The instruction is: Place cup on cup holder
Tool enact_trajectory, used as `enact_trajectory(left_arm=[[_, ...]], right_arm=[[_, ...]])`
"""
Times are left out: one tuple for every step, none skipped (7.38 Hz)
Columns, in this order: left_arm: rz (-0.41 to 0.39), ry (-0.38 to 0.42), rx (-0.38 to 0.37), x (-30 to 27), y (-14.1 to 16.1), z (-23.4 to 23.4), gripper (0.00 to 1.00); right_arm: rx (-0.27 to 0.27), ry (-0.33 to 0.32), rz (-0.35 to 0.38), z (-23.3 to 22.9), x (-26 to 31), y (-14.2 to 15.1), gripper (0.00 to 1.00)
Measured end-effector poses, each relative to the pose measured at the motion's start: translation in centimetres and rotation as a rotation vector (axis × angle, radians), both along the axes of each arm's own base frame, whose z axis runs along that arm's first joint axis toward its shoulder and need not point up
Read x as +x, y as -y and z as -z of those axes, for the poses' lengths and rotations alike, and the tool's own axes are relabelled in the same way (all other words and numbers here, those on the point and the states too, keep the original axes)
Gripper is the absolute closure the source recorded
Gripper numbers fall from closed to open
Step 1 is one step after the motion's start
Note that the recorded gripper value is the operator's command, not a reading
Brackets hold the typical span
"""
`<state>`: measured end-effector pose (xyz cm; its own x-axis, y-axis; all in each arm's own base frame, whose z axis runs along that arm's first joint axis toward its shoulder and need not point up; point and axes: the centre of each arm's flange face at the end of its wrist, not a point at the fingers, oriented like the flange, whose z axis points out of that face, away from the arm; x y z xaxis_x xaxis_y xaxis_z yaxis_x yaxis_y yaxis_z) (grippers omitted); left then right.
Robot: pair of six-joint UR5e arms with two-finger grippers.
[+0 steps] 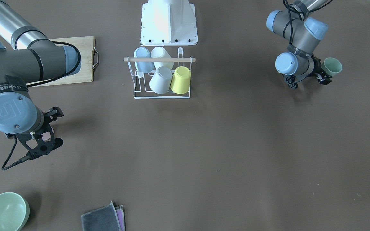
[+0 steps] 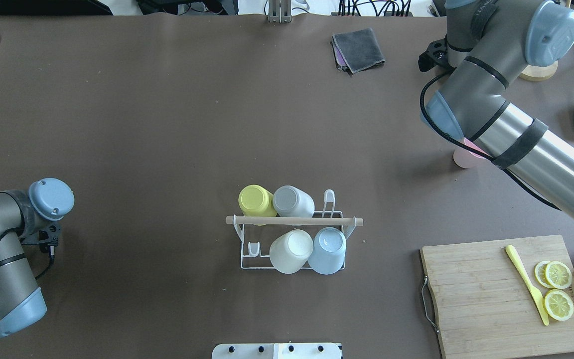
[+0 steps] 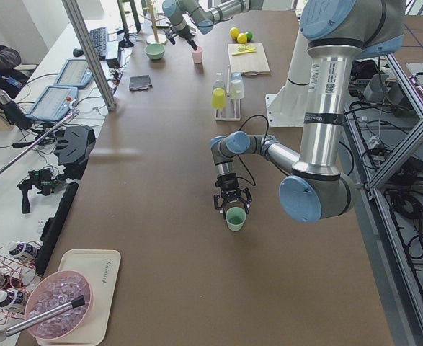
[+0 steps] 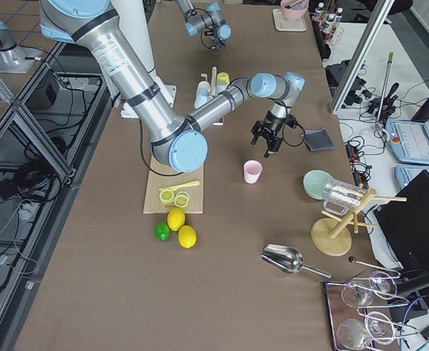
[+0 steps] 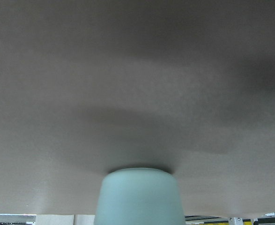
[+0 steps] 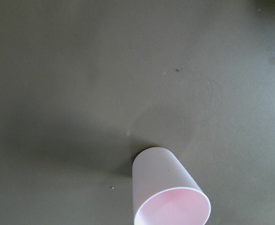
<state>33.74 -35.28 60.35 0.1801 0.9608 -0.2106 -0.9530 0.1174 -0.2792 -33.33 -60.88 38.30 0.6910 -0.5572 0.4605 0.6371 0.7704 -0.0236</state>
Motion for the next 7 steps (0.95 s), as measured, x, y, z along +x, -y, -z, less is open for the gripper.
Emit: enact_trajectory(left_arm=[[-0.005, 0.004, 0.002, -0.3, -0.2, -0.6, 0.02], [-0.007, 0.004, 0.005, -0.6, -0.3, -1.1, 0.02], [-0.007, 0.005, 0.005, -0.9, -0.4, -1.6, 0.02], [-0.007, 0.006, 0.005, -1.0, -0.4, -2.2, 0.02], [-0.006, 0.006, 0.006, -1.1, -0.5, -2.7, 0.02], [-0.006, 0.005, 0.006, -1.1, -0.4, -3.0, 0.02], [-0.005, 0.004, 0.007, -1.2, -0.5, -3.2, 0.02]], right_arm=[[0.005, -0.022, 0.049, -0.2, -1.3, -0.4, 0.02], [0.015, -0.049, 0.104, -0.2, -2.8, 0.0, 0.02], [0.023, -0.077, 0.163, 0.0, -4.1, 1.1, 0.01], [0.032, -0.109, 0.215, 0.4, -5.0, 2.0, 0.01], [0.047, -0.141, 0.272, 0.5, -5.8, 2.5, 0.01], [0.062, -0.164, 0.338, 0.3, -6.6, 2.9, 0.0], [0.067, -0.178, 0.399, 0.0, -7.3, 3.2, 0.0]])
